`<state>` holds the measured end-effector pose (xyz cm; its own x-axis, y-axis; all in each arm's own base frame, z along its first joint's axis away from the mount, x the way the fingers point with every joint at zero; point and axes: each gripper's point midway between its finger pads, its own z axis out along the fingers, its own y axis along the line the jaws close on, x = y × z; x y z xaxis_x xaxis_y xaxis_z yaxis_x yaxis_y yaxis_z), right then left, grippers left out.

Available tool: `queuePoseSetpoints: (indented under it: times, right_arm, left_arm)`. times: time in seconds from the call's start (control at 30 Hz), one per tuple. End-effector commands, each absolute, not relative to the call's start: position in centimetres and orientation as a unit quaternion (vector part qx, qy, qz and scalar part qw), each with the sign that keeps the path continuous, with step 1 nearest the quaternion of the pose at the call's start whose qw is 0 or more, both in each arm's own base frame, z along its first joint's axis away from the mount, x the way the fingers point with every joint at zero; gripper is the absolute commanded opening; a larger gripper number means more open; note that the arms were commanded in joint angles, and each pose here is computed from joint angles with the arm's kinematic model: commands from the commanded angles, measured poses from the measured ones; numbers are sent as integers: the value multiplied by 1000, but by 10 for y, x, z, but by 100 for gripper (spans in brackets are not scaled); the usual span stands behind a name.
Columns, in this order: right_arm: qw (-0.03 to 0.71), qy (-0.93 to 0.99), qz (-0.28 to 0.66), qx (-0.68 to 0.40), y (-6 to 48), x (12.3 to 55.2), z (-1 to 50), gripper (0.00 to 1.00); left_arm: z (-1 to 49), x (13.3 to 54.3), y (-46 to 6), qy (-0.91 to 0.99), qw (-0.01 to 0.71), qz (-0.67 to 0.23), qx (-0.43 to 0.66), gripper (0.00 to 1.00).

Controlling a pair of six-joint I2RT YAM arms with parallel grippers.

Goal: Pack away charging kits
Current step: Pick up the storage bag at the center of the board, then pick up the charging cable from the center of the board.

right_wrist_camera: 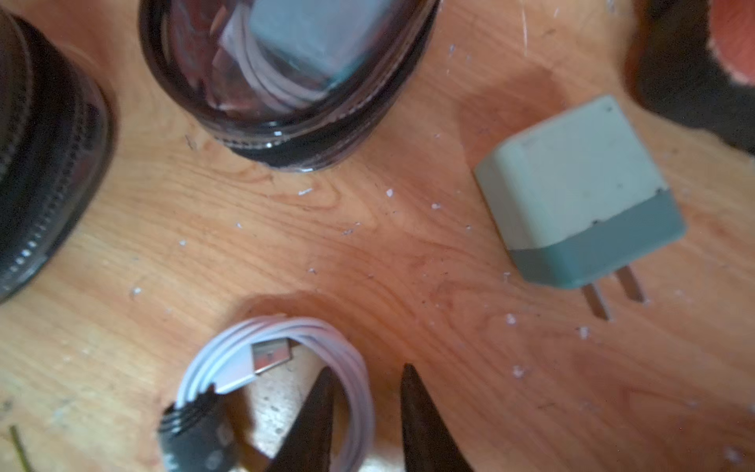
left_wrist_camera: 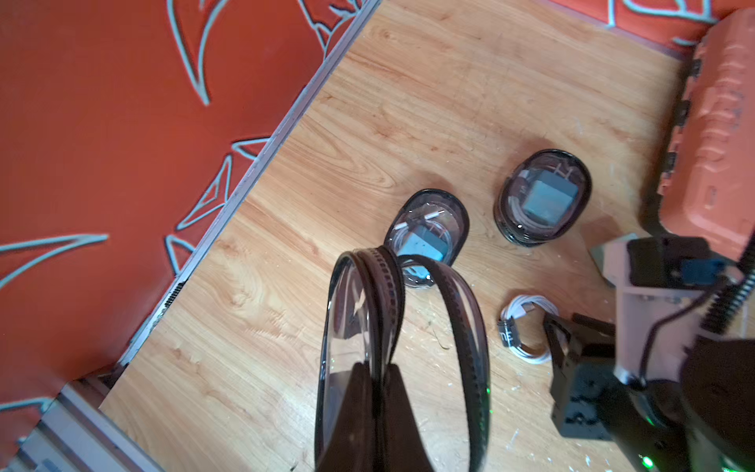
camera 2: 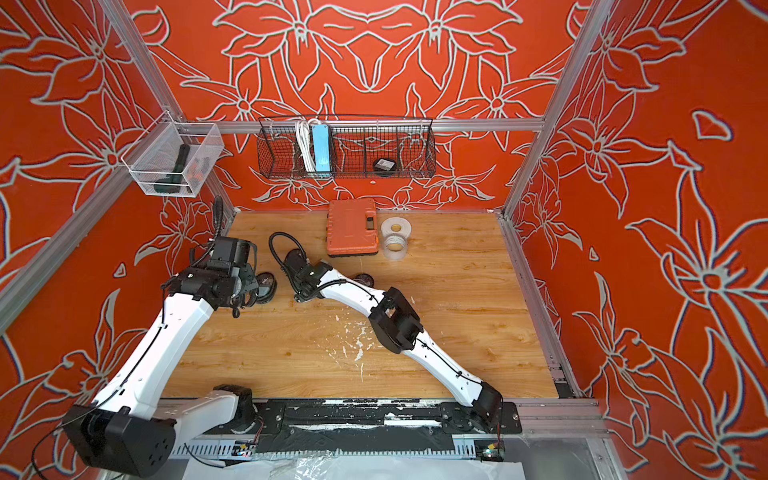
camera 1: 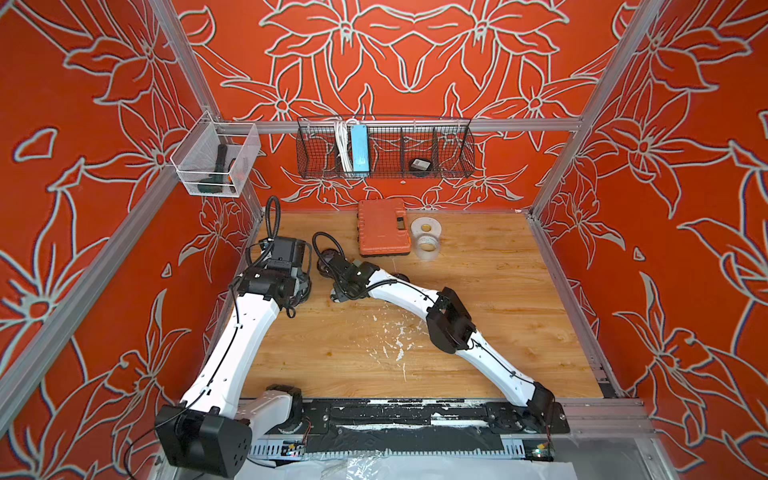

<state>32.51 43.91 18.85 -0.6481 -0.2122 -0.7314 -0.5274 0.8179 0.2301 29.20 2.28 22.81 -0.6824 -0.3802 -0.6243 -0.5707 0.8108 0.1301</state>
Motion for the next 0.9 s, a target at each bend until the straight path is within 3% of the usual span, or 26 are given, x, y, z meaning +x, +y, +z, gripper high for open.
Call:
queuePoseSetpoints:
  times: [0.0, 0.3, 0.6, 0.87]
  right_arm:
    - [320, 903, 163, -237, 458, 331, 148, 66]
    - [285, 921, 88, -252, 497, 367, 85, 61]
    - [262, 929, 77, -249, 503, 368, 43, 58]
    - [238, 936, 64, -253, 498, 362, 15, 45]
  left_arm:
    - [230, 285, 42, 891, 311, 194, -267, 0]
    - [222, 285, 58, 893, 314, 146, -286, 0]
    - [225, 282, 58, 891, 322, 141, -288, 0]
    - [224, 283, 56, 894, 321, 135, -283, 0]
